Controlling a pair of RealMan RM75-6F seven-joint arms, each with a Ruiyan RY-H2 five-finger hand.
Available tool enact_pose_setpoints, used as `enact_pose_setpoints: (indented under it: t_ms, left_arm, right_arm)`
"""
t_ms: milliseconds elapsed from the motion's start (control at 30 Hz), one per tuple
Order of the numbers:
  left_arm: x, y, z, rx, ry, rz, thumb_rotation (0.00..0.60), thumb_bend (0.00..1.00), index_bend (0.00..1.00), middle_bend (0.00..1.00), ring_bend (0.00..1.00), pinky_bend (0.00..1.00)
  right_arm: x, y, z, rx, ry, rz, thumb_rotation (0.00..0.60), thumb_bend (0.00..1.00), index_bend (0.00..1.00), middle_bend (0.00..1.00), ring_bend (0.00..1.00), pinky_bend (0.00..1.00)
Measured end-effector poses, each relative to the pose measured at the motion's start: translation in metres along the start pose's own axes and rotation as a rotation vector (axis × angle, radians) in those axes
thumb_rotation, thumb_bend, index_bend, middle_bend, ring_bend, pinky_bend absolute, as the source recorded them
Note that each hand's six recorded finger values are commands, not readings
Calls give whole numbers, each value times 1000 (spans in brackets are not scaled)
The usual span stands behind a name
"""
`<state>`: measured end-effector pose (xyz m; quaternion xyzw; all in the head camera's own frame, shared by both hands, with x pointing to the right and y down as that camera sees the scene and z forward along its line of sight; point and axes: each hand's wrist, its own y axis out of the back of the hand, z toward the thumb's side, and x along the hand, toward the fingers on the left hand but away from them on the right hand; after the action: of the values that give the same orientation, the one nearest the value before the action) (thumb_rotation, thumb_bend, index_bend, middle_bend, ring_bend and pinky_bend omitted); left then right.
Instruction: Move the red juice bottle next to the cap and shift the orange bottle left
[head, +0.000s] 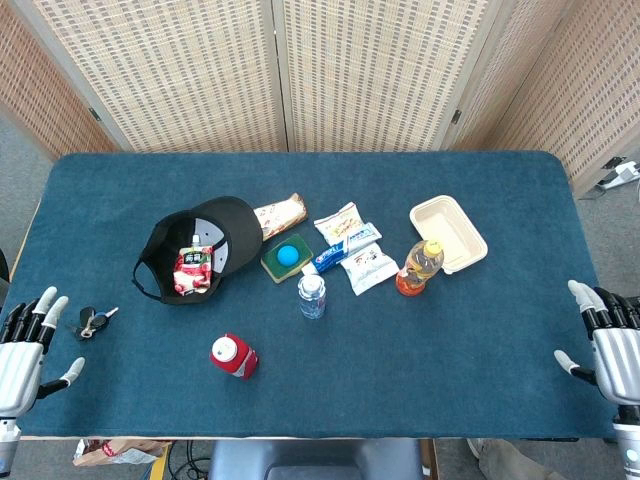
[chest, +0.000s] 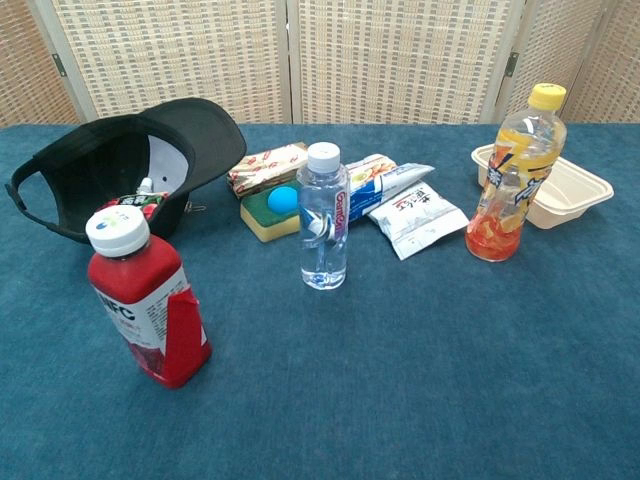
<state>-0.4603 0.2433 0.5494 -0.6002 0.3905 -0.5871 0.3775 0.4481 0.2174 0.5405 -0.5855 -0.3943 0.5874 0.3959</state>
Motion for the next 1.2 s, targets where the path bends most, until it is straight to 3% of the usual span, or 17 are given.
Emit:
enact_pose_setpoints:
  t_ms: [267,467,767,1033,1200]
  left_arm:
    - [0,-1,3,-9,-14,-12,600,223,29,0,43,27]
    - [5,-2,10,-52,-56,-38,600,223,30,0,43,27]
    - [21,-4,29,-195,-185,-110,600,223,30,0,45,27]
    - [40,-11,56,-301,-328,-197,600,223,30,0,71,27]
    - [51,-16,71,-414,-377,-252,600,223,27,0,85,127]
  right_arm:
    - [3,1,2,-20,18,23,600,17,89,153,97,148]
    - [3,13,1,-28,26,-19,600,18,89,153,97,148]
    - [1,31,-1,-28,28,-76,600,18,89,153,97,148]
    - [2,35,-2,-21,25,-84,600,36,89,153,97,148]
    - [2,36,0,-17,26,-84,600,40,89,153,97,147]
